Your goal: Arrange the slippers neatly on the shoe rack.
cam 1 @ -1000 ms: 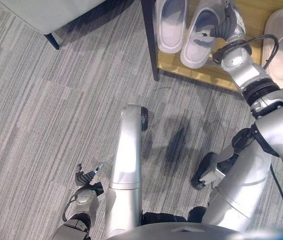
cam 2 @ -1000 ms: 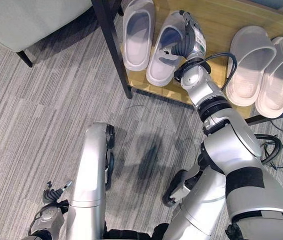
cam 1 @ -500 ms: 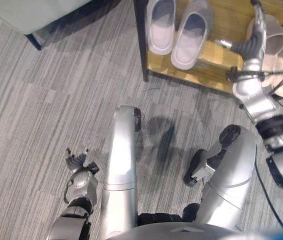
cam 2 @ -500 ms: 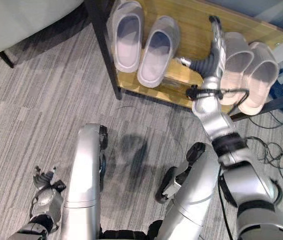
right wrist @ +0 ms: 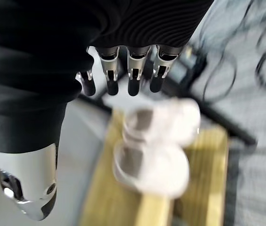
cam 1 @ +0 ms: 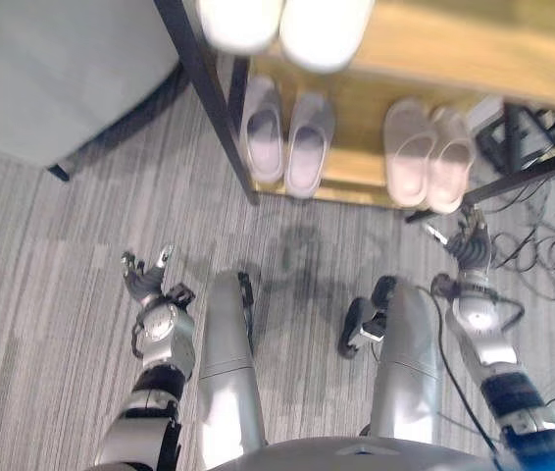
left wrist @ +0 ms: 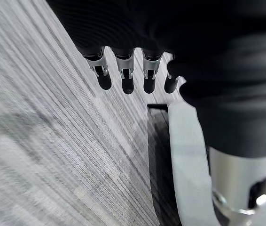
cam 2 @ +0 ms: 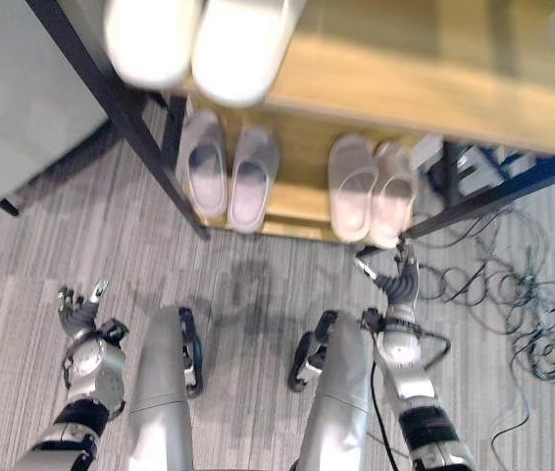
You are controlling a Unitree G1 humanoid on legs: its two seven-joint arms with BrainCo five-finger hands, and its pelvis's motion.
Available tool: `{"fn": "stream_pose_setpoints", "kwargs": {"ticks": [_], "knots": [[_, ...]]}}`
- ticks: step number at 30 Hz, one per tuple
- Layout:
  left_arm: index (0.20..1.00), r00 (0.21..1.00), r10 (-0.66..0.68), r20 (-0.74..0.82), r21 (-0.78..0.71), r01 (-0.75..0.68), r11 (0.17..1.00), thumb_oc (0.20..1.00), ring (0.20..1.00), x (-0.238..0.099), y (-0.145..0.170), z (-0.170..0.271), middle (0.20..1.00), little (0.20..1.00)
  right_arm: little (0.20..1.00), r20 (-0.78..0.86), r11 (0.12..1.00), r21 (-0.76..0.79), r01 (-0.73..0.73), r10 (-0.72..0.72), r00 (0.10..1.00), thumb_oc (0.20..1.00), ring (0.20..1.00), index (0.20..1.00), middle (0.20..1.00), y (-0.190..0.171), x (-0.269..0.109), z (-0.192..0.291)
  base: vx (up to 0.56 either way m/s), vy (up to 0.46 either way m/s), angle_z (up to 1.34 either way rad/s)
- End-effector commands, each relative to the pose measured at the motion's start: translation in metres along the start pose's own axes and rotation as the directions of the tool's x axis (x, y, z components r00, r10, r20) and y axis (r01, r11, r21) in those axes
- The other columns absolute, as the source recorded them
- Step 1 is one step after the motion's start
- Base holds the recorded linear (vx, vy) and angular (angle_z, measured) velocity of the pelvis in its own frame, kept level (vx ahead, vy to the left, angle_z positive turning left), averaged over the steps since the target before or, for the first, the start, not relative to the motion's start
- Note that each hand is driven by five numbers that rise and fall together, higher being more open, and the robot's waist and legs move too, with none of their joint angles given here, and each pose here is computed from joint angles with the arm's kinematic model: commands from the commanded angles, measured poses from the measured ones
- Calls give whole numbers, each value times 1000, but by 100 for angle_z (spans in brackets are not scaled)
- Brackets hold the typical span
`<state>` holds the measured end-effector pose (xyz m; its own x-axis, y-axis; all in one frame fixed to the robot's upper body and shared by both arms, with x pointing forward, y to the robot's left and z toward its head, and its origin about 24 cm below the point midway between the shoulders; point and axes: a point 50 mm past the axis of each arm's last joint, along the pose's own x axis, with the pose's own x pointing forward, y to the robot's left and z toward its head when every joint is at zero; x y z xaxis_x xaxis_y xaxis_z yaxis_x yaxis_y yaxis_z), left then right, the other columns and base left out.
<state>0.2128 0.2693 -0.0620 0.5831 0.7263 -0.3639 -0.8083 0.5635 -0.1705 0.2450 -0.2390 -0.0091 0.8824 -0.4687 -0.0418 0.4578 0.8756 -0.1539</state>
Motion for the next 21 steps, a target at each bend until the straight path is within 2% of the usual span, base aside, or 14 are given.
{"fn": "stream_pose_setpoints", "kwargs": {"ticks": [1,2,3,4,5,7,10,12,14,19,21], "knots": [[1000,999,37,-39,52,-35,998,1000,1000,-2,16,-15,1000,1000,1000,13,998,14,60,-60,998,1000,1000,1000,1000,-3,13,4,-10,-34,-7],[1000,997,39,-67,103,-32,994,1000,1000,-5,21,-23,1000,1000,1000,-52,998,1,70,-70,996,1000,1000,1000,1000,-5,7,-12,-9,-3,-5],[1000,978,63,-201,219,-18,975,1000,1000,-21,44,-55,1000,1000,1000,-183,993,-73,95,-107,977,1000,1000,1000,1000,-18,-7,-45,19,15,5],[1000,966,76,-248,285,-3,959,1000,1000,-30,56,-68,1000,1000,1000,-237,989,-93,115,-134,962,1000,1000,1000,1000,-25,-14,-58,115,43,34],[1000,928,50,-370,395,108,912,1000,1000,-51,71,-94,1000,1000,1000,-367,980,-165,116,-170,914,1000,1000,1000,1000,-39,-33,-87,174,4,27],[1000,893,52,-447,458,178,871,1000,1000,-66,85,-109,1000,1000,1000,-449,971,-220,97,-189,873,1000,1000,1000,1000,-49,-48,-105,148,-25,-7],[1000,856,69,-512,502,233,833,1000,1000,-79,102,-119,1000,1000,1000,-541,963,-265,43,-185,821,1000,1000,1000,1000,-59,-68,-123,76,-56,-10],[1000,836,44,-547,512,293,807,1000,1000,-83,104,-123,1000,1000,1000,-638,955,-286,-84,-124,760,1000,1000,1000,1000,-62,-94,-141,85,-116,-21],[1000,833,20,-553,504,316,804,1000,1000,-81,99,-122,1000,1000,1000,-678,953,-267,-146,-78,730,1000,1000,1000,1000,-58,-105,-147,11,-86,-5],[1000,821,-13,-570,497,358,791,1000,1000,-81,92,-124,1000,1000,1000,-721,963,-203,-175,-26,693,1000,1000,1000,1000,-49,-116,-153,-1,-39,-4],[1000,810,-12,-587,511,382,770,1000,1000,-82,96,-125,1000,1000,1000,-760,957,-153,-246,45,649,1000,1000,1000,1000,-42,-125,-157,-6,-31,-3]]}}
